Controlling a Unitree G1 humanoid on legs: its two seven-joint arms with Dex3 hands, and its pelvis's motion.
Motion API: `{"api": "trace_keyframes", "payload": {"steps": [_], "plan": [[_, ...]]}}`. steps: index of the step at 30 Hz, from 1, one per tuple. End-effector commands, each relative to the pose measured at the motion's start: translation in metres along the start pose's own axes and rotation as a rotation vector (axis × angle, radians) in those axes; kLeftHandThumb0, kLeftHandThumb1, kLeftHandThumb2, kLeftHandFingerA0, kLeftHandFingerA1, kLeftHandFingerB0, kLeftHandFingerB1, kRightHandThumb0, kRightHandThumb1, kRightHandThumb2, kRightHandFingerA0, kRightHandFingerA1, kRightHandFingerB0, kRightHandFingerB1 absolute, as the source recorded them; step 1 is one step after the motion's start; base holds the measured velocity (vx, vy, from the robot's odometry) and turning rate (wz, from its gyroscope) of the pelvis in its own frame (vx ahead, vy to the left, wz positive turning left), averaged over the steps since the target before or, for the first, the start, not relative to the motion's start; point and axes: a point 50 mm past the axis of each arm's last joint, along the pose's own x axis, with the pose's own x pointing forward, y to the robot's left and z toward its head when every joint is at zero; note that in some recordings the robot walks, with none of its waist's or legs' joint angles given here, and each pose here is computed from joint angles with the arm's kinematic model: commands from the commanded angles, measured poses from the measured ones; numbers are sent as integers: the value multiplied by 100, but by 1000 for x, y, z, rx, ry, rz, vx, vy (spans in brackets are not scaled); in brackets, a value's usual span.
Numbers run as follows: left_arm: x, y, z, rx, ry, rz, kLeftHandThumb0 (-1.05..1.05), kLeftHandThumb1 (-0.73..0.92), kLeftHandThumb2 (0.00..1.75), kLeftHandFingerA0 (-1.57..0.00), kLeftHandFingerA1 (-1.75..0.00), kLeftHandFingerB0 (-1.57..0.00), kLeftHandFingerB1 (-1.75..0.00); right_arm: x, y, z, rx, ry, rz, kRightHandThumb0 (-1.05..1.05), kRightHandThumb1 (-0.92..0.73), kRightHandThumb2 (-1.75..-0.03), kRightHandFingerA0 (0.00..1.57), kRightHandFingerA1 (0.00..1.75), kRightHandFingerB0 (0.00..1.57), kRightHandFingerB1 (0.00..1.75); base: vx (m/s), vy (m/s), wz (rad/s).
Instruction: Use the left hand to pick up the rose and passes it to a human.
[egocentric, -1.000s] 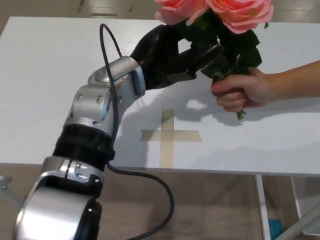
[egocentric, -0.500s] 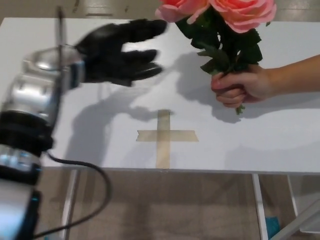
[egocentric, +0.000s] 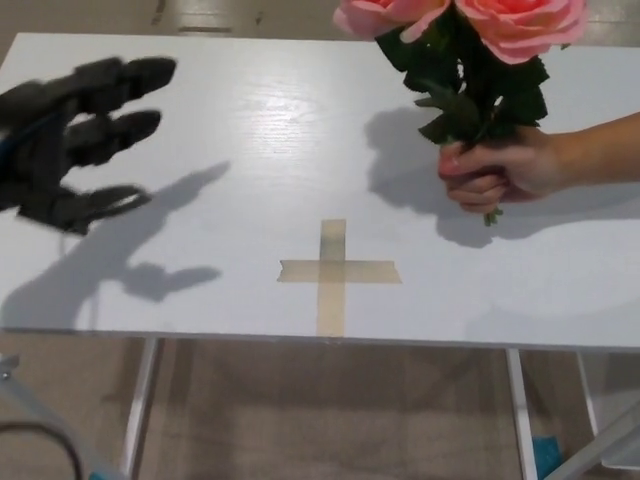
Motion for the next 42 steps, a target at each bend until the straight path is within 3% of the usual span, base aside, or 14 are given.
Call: {"api": "trace_keyframes", "payload": {"steps": [1,2,3,8,9,14,15,17,21,25,33,34,37,42], "plan": [[-77,-28,11,61,-183,-18,-68,44,55,-20,-29,-16,-28,-4,2,-17,14,31,-28,-32,-71,-62,64,42,50,38,0,0,0],[-88,-34,8,40,-174,-26,-66,45,55,-21,-30,-19,-28,-4,2,-17,13,31,-26,-32,-71,-62,64,43,50,38,0,0,0],[-100,-41,5,13,-161,-45,-30,16,81,-7,-49,-6,-48,-4,2,-17,16,33,-25,-32,-72,-62,65,43,50,38,0,0,0],[-133,-69,-11,-76,-96,-110,-27,17,81,-11,-51,-11,-49,-4,1,-17,9,34,-25,-33,-72,-62,65,43,50,38,0,0,0],[-139,-74,-14,-94,-81,-118,-58,44,54,-29,-32,-29,-30,-4,1,-17,8,36,-24,-33,-71,-62,65,43,50,38,0,0,0],[-160,-95,-43,-221,36,-171,-56,37,64,-33,-40,-30,-37,-4,1,-19,7,43,-25,-33,-71,-62,65,43,50,38,0,0,0],[-163,-99,-53,-253,73,-170,-46,41,52,-40,-36,-33,-31,-5,2,-21,5,47,-23,-33,-71,-62,64,42,50,38,0,0,0],[-166,-114,-91,-326,217,-128,-53,38,65,-43,-44,-32,-39,-5,2,-22,7,51,-24,-32,-72,-61,63,42,49,37,0,0,0],[-171,-128,-137,-399,429,0,-53,47,55,-49,-38,-33,-32,-5,0,-24,4,56,-31,-32,-72,-61,63,42,49,37,0,0,2],[-170,-149,-200,-458,752,300,-67,55,58,-33,-34,-29,-30,-6,3,-26,0,58,-31,-32,-71,-61,64,42,50,37,0,0,0],[-150,-164,-238,-428,962,384,-65,62,60,-33,-33,-34,-32,-6,1,-25,-8,51,-41,-32,-72,-61,64,42,50,37,0,0,0],[-149,-165,-240,-422,986,402,-67,50,88,-28,-46,-26,-45,-6,2,-26,-8,51,-40,-32,-72,-61,64,42,50,38,0,0,0],[-149,-177,-248,-406,1051,507,-66,50,93,-38,-53,-15,-41,-6,2,-26,-6,54,-45,-32,-72,-61,64,42,50,37,0,0,0],[-170,-192,-255,-50,1242,280,-91,64,99,-23,-44,-14,-39,-6,-5,-27,-1,58,-58,-32,-71,-61,64,42,50,37,0,0,0]]}}
